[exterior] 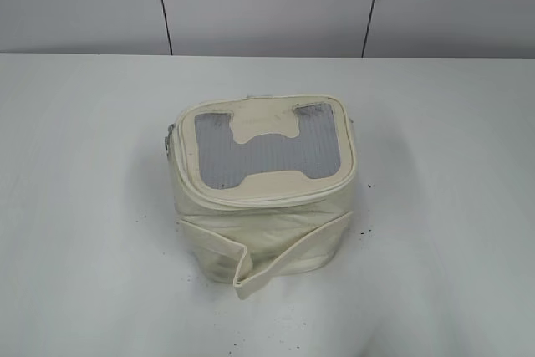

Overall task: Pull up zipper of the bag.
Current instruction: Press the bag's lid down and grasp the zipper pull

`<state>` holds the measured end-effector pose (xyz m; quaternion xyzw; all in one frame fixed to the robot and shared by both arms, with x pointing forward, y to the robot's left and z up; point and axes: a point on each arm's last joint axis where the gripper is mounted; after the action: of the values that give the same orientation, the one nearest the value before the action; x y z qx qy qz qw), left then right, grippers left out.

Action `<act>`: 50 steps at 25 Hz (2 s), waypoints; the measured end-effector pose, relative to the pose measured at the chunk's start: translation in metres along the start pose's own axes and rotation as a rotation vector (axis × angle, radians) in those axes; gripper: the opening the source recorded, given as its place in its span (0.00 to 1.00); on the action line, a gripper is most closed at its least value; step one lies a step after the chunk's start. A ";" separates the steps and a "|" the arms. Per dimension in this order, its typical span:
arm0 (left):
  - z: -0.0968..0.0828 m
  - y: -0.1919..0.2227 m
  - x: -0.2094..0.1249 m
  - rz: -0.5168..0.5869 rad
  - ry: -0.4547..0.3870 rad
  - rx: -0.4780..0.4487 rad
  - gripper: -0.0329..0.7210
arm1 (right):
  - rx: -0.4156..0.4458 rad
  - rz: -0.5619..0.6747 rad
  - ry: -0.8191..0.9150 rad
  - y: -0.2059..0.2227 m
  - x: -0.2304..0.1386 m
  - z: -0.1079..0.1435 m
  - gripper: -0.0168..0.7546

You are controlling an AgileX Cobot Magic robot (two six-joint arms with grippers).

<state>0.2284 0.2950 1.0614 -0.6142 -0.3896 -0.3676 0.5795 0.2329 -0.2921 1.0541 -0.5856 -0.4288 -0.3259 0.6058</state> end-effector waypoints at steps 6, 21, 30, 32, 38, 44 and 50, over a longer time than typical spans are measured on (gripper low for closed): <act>0.000 0.000 0.000 0.000 0.000 0.000 0.37 | 0.000 0.000 0.000 0.000 0.000 0.000 0.78; -0.003 0.000 0.000 0.004 0.001 -0.080 0.37 | 0.071 -0.013 0.042 0.000 0.001 0.006 0.78; -0.015 0.033 0.047 -0.046 -0.115 -0.220 0.37 | 0.083 0.032 0.037 0.022 0.025 0.003 0.78; -0.020 0.050 0.057 -0.007 -0.159 -0.260 0.37 | 0.105 0.032 0.019 0.034 0.035 0.003 0.78; -0.039 0.099 0.082 0.128 -0.163 -0.434 0.37 | 0.224 0.084 -0.070 0.070 0.063 0.009 0.78; -0.051 0.157 0.088 0.317 -0.175 -0.543 0.43 | 0.383 0.227 -0.274 0.125 0.104 0.028 0.70; -0.059 0.199 0.091 0.426 -0.182 -0.601 0.44 | 0.586 0.264 -0.435 0.190 0.152 0.051 0.68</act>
<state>0.4468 0.2357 1.0623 -0.8541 -0.1779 -0.2810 0.4000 0.4601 -0.2057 1.1070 -0.4931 -0.5432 0.0229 0.6791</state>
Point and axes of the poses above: a point on each arm's last joint axis where the gripper is mounted, y pointing out along that axis toward the gripper, z along the wrist's bending axis when the last joint is at zero, x = y × z, and after that the axes turned 9 degrees about -y, right-handed
